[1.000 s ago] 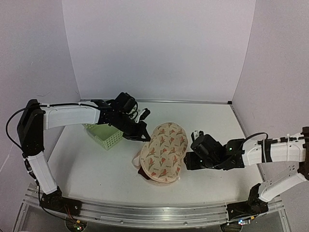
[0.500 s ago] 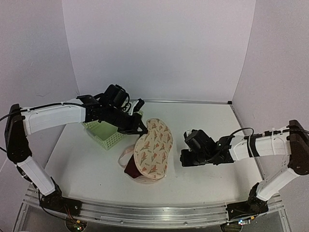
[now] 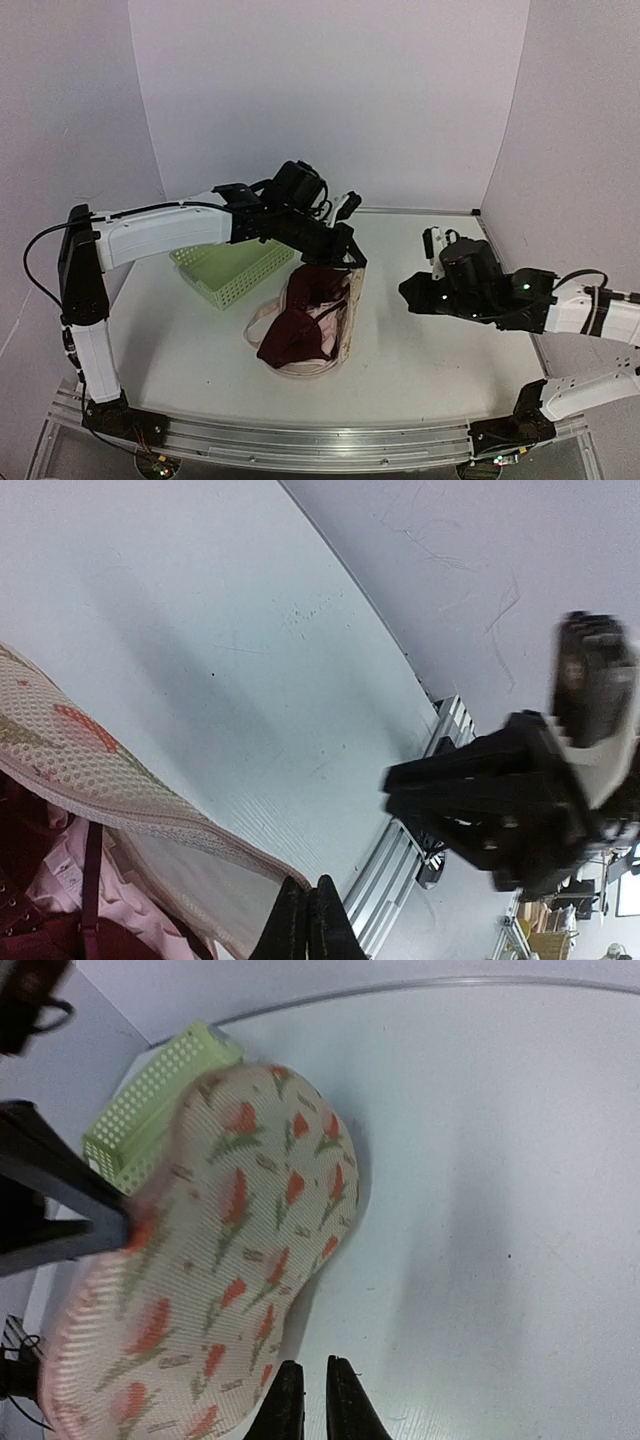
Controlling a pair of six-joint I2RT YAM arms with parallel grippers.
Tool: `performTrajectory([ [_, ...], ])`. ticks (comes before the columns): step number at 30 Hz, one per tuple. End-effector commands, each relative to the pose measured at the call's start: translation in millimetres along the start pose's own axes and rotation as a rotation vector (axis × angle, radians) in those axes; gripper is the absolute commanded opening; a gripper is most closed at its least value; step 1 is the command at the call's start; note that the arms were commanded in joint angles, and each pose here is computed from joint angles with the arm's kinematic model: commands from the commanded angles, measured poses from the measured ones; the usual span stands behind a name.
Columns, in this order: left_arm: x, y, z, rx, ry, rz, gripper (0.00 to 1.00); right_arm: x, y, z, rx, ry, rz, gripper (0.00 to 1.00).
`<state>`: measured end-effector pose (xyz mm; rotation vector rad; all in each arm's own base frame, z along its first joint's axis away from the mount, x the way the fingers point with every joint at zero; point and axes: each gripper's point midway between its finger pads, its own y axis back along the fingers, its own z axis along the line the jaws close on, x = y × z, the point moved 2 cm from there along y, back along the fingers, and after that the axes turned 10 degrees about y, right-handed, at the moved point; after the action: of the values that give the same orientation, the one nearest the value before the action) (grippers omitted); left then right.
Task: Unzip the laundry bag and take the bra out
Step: Open the lid of the laundry bag.
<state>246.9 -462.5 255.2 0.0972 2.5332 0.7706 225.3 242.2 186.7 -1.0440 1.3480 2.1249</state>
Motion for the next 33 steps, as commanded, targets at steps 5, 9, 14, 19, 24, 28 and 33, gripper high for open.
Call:
performTrajectory([
  [5,-12.3,-55.8,-13.2,0.083,0.001,0.036,0.00,-34.5,69.5,-35.8,0.065,-0.035,-0.237,0.14],
  [9,-7.2,-87.6,2.6,0.070,0.040,0.071,0.00,-39.0,79.7,-39.1,0.059,-0.049,-0.273,0.16],
  [14,0.9,-115.6,16.9,0.062,0.081,0.106,0.00,-38.3,80.8,-42.0,0.069,-0.053,-0.279,0.16],
  [19,12.4,-135.1,31.4,0.029,0.114,0.127,0.10,-36.3,80.8,-44.6,0.077,-0.061,-0.281,0.19],
  [24,18.9,-146.2,29.3,0.048,0.124,0.151,0.25,-35.2,79.2,-43.5,0.074,-0.062,-0.274,0.19],
  [28,11.8,-139.2,12.0,0.087,0.105,0.139,0.41,-35.3,80.9,-42.9,0.064,-0.067,-0.276,0.19],
  [33,-5.0,-111.6,-19.6,0.138,0.050,0.089,0.55,-34.6,83.3,-45.2,0.065,-0.079,-0.283,0.19],
])
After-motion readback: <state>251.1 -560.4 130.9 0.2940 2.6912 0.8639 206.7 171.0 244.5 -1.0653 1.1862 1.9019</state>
